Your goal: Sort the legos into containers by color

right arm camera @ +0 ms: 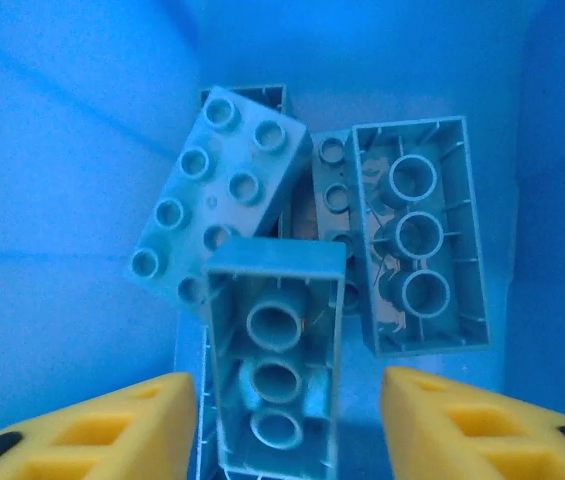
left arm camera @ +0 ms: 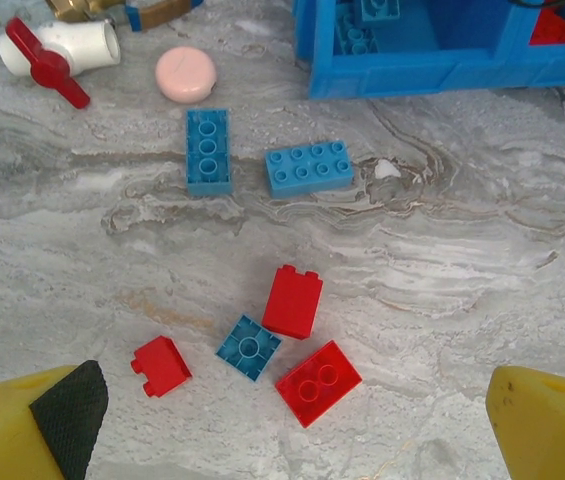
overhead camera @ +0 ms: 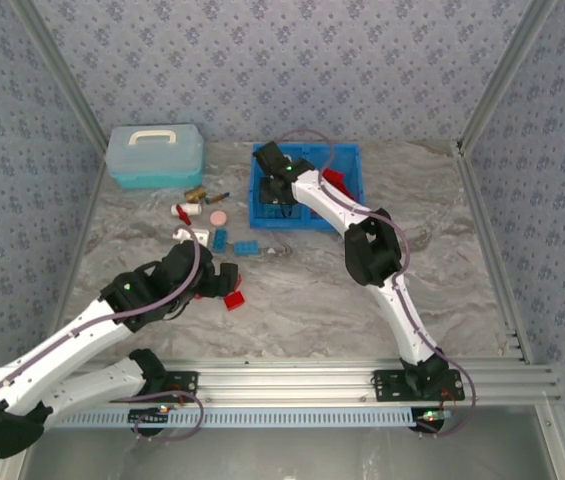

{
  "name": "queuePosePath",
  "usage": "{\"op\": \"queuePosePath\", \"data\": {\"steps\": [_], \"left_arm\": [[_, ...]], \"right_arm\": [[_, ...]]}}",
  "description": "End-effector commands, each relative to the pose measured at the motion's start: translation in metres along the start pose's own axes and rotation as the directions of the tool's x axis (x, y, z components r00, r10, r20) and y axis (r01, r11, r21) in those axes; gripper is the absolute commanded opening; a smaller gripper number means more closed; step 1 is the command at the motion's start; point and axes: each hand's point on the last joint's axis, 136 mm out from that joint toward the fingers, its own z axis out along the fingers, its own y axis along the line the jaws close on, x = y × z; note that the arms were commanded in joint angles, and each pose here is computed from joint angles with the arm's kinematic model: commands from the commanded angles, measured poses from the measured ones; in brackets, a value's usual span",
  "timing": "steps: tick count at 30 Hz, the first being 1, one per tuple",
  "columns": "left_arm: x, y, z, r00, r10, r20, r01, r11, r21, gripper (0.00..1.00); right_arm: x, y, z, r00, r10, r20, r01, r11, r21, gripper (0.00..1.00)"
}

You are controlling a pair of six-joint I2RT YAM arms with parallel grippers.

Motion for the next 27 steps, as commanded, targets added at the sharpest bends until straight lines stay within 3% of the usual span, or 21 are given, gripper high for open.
{"op": "queuePosePath", "data": {"steps": [1, 8, 11, 14, 19, 25, 27], "left_arm": [[0.007, -0.007, 0.011, 0.998, 0.0, -0.055, 0.001, 1.0, 0.02, 0.99], [0.024, -0.014, 0.054, 0.964, 0.095, -0.25, -0.099, 0.995, -0.005, 0.94], [0.024, -0.013, 0.077, 0.947, 0.125, -0.297, -0.142, 0.989, -0.037, 0.9], [0.026, -0.012, 0.101, 0.931, 0.133, -0.341, -0.157, 0.987, -0.043, 0.83], [0.039, -0.012, 0.133, 0.905, 0.128, -0.407, -0.156, 0.987, -0.038, 0.7], [0.057, -0.01, 0.157, 0.882, 0.125, -0.455, -0.165, 0.985, -0.049, 0.68], [0.064, -0.01, 0.163, 0.873, 0.123, -0.472, -0.166, 0.985, -0.049, 0.63]], "right_arm": [[-0.029, 0.013, -0.055, 0.998, 0.014, 0.064, -0.009, 0.997, -0.072, 0.58], [-0.042, 0.019, -0.167, 0.981, -0.014, 0.194, 0.048, 0.984, -0.172, 0.61], [-0.019, 0.02, -0.218, 0.958, -0.059, 0.28, 0.121, 0.97, -0.209, 0.64], [0.009, 0.011, -0.272, 0.918, -0.081, 0.388, 0.184, 0.954, -0.237, 0.75], [0.067, -0.028, -0.304, 0.909, -0.053, 0.414, 0.17, 0.953, -0.252, 0.87], [0.113, -0.072, -0.309, 0.915, -0.002, 0.402, 0.106, 0.966, -0.235, 0.9], [0.118, -0.079, -0.31, 0.917, 0.0, 0.4, 0.098, 0.97, -0.223, 0.9]]}}
